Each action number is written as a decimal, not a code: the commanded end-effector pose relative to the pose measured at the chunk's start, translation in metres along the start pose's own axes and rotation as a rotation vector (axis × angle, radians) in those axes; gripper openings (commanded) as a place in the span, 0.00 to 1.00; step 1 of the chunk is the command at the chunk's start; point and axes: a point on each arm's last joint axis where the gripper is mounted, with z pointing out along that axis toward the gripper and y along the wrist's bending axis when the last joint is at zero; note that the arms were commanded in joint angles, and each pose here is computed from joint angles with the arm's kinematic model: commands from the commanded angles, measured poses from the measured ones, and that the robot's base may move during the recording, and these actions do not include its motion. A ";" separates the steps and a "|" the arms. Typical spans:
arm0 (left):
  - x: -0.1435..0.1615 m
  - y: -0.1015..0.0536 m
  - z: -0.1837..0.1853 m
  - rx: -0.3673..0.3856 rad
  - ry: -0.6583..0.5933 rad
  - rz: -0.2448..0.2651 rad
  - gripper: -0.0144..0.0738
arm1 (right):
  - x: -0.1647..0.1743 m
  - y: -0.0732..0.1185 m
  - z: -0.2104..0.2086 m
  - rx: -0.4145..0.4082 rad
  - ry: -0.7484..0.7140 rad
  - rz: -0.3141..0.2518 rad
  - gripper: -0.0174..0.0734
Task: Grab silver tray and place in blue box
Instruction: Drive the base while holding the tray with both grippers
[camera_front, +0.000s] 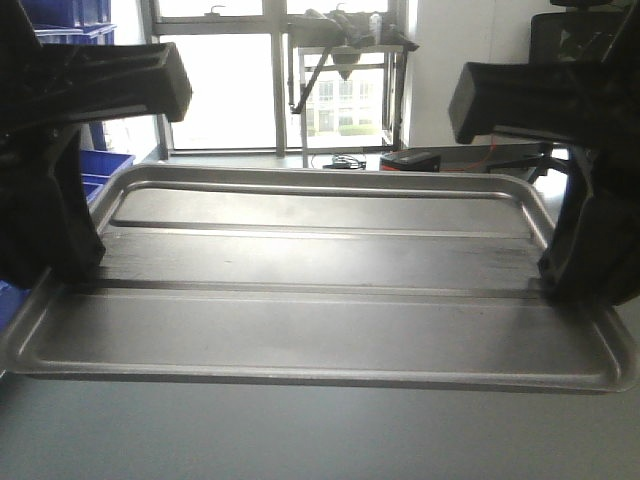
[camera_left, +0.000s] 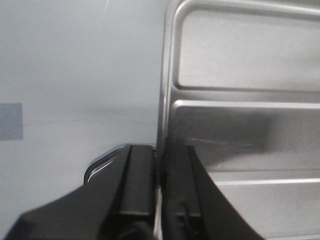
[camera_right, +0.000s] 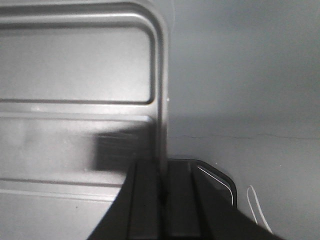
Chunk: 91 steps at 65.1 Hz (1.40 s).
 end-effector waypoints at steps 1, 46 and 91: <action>-0.006 0.003 -0.014 -0.019 -0.048 0.015 0.16 | -0.007 -0.006 -0.010 0.038 -0.049 -0.033 0.25; -0.006 0.003 -0.014 -0.019 -0.048 0.015 0.16 | -0.007 -0.006 -0.010 0.042 -0.047 -0.033 0.25; -0.006 0.003 -0.014 -0.019 -0.048 0.015 0.16 | -0.007 -0.006 -0.010 0.046 -0.045 -0.033 0.25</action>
